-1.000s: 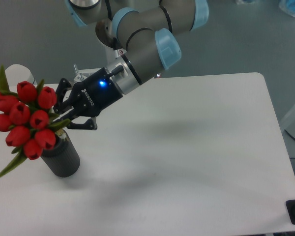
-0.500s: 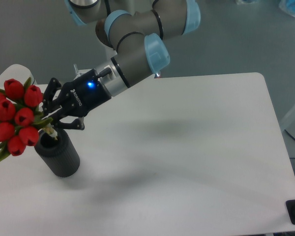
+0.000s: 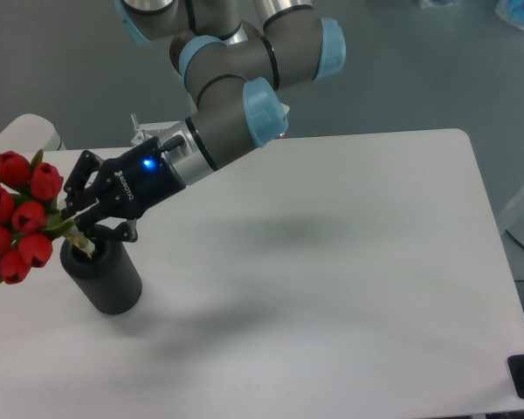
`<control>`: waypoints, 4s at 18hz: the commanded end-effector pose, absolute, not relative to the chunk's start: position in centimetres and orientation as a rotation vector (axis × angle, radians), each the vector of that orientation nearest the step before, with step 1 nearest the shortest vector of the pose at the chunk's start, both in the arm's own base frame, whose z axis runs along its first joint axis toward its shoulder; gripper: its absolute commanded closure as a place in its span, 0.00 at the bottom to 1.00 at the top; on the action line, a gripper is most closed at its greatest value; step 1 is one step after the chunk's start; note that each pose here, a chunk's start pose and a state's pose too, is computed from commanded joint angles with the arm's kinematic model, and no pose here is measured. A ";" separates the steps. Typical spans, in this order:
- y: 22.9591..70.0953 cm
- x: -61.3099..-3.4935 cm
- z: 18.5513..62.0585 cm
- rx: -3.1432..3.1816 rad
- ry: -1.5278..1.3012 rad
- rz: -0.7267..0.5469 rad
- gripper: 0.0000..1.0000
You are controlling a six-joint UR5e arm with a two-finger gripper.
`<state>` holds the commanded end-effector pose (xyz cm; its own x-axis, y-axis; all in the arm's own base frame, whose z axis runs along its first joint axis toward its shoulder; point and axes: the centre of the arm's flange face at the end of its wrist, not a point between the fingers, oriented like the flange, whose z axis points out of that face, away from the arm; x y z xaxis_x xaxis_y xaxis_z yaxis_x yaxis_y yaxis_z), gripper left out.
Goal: Insert the flowers into the vase
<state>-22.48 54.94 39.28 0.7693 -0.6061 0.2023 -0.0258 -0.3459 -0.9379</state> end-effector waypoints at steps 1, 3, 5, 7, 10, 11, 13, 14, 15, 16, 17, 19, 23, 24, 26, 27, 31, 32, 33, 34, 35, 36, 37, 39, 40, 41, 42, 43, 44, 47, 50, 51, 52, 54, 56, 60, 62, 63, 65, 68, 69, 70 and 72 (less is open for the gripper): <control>54.8 -22.4 38.7 -1.843 0.495 -0.645 0.95; 54.4 -22.0 37.4 -1.836 0.519 -0.635 0.95; 53.8 -21.6 35.9 -1.822 0.562 -0.615 0.93; 53.3 -21.1 34.6 -1.815 0.584 -0.610 0.92; 53.2 -21.1 34.0 -1.814 0.587 -0.611 0.89; 53.3 -21.2 33.7 -1.818 0.584 -0.616 0.88; 53.4 -21.3 33.1 -1.823 0.582 -0.621 0.84; 53.4 -21.3 32.5 -1.826 0.582 -0.625 0.83; 53.4 -21.2 32.0 -1.826 0.585 -0.629 0.81; 53.3 -21.1 31.5 -1.825 0.589 -0.631 0.80; 53.3 -21.1 30.9 -1.824 0.594 -0.633 0.80; 53.1 -21.0 30.4 -1.822 0.599 -0.631 0.79; 53.2 -21.2 29.5 -1.830 0.587 -0.647 0.76; 53.2 -21.2 29.2 -1.832 0.584 -0.651 0.75; 53.2 -21.5 28.9 -1.833 0.581 -0.651 0.61; 53.2 -21.7 28.9 -1.832 0.581 -0.647 0.56; 52.8 -22.4 28.7 -1.837 0.562 -0.642 0.24; 52.7 -22.7 28.8 -1.839 0.559 -0.637 0.16; 52.6 -22.9 28.8 -1.839 0.556 -0.633 0.13; 52.5 -23.2 28.6 -1.840 0.551 -0.631 0.10; 52.5 -23.4 28.5 -1.841 0.547 -0.631 0.08; 52.4 -23.6 28.5 -1.842 0.543 -0.628 0.04; 52.1 -24.2 28.4 -1.845 0.530 -0.623 0.00; 51.6 -25.2 28.5 -1.847 0.513 -0.607 0.00; 51.2 -25.9 28.4 -1.850 0.499 -0.599 0.00; 50.9 -26.5 28.5 -1.851 0.488 -0.589 0.00; 50.5 -27.2 28.6 -1.852 0.474 -0.580 0.00; 50.1 -28.0 28.7 -1.853 0.461 -0.568 0.00; 49.7 -28.6 28.8 -1.856 0.445 -0.561 0.00; 48.8 -31.4 29.6 -1.861 0.411 -0.516 0.00; 47.4 -35.2 30.1 -1.872 0.368 -0.458 0.00; 47.2 -36.4 30.1 -1.883 0.361 -0.441 0.00; 47.1 -37.5 30.1 -1.893 0.356 -0.425 0.00; 47.0 -39.4 30.0 -1.940 0.360 -0.386 0.00; 47.1 -40.9 30.4 -2.012 0.384 -0.333 0.00; 46.9 -43.1 31.0 -2.154 0.409 -0.243 0.00; 46.9 -43.9 30.5 -2.266 0.416 -0.199 0.00; 46.9 -44.3 30.8 -2.309 0.428 -0.170 0.00; 46.9 -44.4 30.5 -2.401 0.444 -0.129 0.00; 47.2 -44.7 30.5 -2.497 0.462 -0.090 0.00; 47.9 -44.6 30.3 -2.537 0.479 -0.092 0.00; 48.7 -44.8 30.3 -2.580 0.503 -0.076 0.00; 50.2 -44.7 30.3 -2.676 0.556 -0.046 0.00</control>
<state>-44.73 50.22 30.32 0.9200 -0.3889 -0.0492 -0.3755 -0.8384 -0.3950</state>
